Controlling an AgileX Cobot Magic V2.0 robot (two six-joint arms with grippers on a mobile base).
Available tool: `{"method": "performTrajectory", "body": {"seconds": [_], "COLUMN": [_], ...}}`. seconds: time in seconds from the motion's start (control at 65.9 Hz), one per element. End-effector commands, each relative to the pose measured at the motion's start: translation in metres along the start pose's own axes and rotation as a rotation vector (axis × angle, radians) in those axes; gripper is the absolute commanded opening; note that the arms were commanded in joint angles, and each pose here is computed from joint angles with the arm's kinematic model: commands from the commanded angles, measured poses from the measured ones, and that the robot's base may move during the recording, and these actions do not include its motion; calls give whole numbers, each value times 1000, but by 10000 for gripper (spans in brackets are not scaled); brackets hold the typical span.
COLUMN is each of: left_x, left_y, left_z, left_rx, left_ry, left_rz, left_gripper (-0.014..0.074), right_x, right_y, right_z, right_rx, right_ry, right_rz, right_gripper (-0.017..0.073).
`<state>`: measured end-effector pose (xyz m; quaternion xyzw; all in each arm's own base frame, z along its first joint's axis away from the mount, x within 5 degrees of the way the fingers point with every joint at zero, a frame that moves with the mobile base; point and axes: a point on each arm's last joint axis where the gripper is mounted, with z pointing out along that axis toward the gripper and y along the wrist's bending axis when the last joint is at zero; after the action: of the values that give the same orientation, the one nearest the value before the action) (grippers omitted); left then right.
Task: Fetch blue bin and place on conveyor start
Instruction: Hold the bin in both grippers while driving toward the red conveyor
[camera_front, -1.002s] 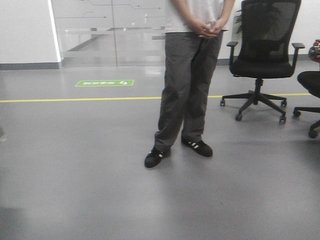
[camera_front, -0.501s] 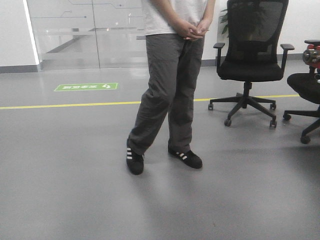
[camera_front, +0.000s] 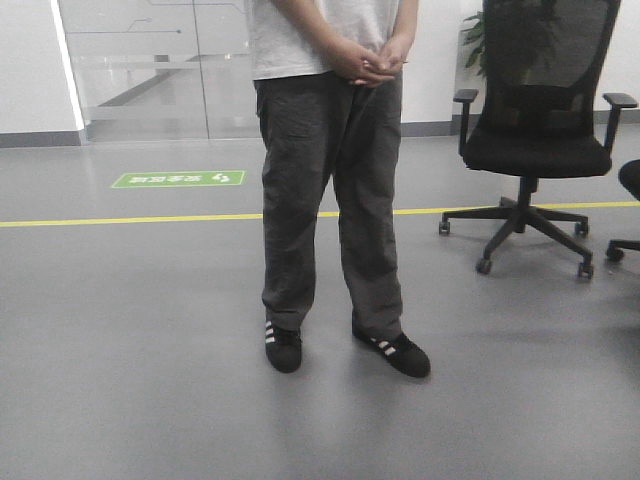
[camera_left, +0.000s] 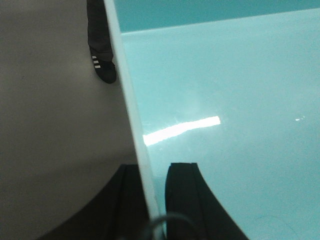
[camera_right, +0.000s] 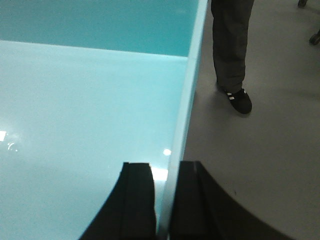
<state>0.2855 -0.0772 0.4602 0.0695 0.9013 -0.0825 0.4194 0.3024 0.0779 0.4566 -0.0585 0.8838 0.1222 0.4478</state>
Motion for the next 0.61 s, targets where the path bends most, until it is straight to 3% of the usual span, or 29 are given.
{"method": "performTrajectory", "body": {"seconds": [0.0, 0.592], "left_x": [-4, -5], "left_y": [1, 1], "left_z": [-9, -9], "left_rx": [-16, -16], "left_ry": [-54, -56], "left_rz": [31, 31], "left_gripper": [-111, -111], "right_x": [-6, -6], "right_y": [-3, -4], "right_z": [-10, -9], "right_rx": [27, 28], "right_ry": [-57, -55], "right_rz": [-38, -37], "right_gripper": [-151, -151]}}
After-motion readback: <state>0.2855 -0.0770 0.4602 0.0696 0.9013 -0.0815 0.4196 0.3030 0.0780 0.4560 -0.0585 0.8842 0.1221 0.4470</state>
